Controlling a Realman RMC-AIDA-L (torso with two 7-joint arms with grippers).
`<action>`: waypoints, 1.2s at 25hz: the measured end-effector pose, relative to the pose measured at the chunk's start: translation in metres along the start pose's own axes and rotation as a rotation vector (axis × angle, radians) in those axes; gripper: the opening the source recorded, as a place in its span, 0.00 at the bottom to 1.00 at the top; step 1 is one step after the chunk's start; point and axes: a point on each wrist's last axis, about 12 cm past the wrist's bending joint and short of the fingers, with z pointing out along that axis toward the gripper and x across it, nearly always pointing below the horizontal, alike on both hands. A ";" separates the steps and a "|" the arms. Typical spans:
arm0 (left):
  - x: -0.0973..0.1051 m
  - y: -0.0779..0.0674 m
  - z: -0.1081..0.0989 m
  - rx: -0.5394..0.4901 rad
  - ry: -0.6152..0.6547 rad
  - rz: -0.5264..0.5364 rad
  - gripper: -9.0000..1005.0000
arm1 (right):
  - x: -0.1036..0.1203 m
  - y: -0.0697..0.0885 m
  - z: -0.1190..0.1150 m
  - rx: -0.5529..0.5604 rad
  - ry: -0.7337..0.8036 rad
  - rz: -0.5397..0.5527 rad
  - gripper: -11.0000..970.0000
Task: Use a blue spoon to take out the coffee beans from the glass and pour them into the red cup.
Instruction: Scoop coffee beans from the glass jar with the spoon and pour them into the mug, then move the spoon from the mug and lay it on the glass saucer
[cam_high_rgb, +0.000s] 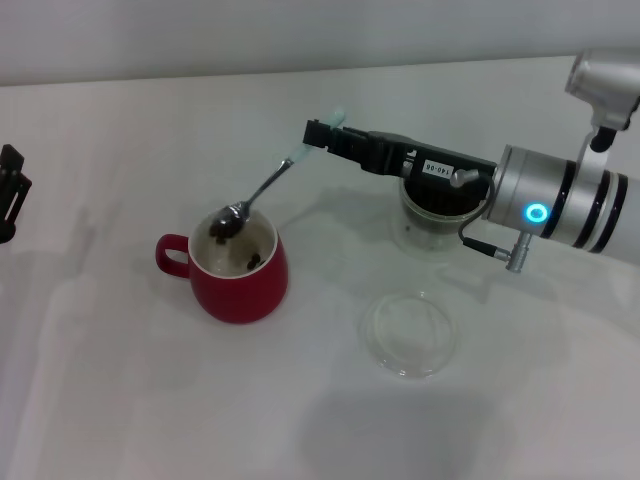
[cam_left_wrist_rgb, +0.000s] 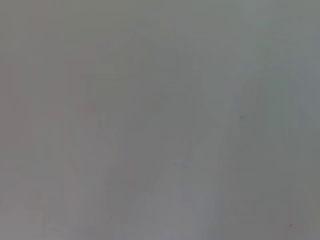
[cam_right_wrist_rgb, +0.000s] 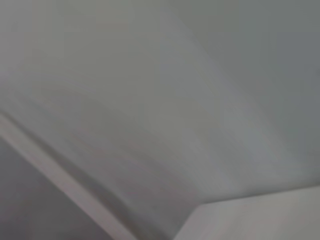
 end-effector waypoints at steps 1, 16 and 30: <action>0.000 0.000 0.000 0.000 0.000 0.000 0.84 | 0.001 0.003 0.000 -0.020 -0.010 -0.034 0.16; 0.000 -0.001 -0.001 0.001 -0.004 -0.010 0.84 | 0.007 0.011 -0.010 -0.077 -0.077 -0.195 0.16; -0.001 -0.002 0.001 0.007 -0.008 -0.011 0.84 | -0.025 -0.005 -0.150 -0.012 -0.204 0.047 0.16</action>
